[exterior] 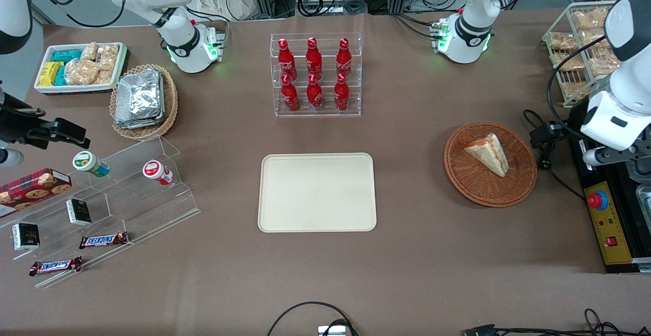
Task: Place sandwich from basket to tray
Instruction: 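Move the left gripper down over the wrapped sandwich in the wicker basket, then close the left gripper on the wrapped sandwich's edge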
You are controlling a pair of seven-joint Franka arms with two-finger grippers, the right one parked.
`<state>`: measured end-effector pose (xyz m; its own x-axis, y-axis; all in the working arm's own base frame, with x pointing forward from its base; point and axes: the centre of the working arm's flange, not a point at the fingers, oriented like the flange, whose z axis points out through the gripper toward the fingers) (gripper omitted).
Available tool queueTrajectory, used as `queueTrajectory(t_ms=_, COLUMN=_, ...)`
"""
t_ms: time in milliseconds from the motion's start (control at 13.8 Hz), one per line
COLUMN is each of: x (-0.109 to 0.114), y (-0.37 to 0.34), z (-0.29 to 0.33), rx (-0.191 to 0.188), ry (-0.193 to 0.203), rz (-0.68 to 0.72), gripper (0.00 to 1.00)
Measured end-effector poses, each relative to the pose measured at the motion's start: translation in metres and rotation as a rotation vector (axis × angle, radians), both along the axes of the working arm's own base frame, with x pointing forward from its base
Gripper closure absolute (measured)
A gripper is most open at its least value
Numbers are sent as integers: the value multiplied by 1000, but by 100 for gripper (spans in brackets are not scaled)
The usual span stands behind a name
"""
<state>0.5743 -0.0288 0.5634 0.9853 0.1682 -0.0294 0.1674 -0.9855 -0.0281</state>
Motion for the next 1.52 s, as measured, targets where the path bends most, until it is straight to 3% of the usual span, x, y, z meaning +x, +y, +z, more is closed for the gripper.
queueTrajectory(t_ms=217, x=3, y=3, z=-5, rx=-1, ry=22, rz=5, gripper=0)
queueTrajectory(t_ms=434, x=5, y=14, z=-33, rx=5, ry=97, rz=94, gripper=0)
queueTrajectory(t_ms=651, x=-2, y=21, z=-81, rx=20, ry=62, rz=339, gripper=0)
queueTrajectory(t_ms=940, x=-43, y=15, z=-171, rx=39, ry=45, rz=577, gripper=0)
queueTrajectory(t_ms=1373, x=-65, y=16, z=-234, rx=74, ry=125, rz=704, gripper=0)
queueTrajectory(t_ms=1518, x=-70, y=18, z=-257, rx=72, ry=130, rz=714, gripper=0)
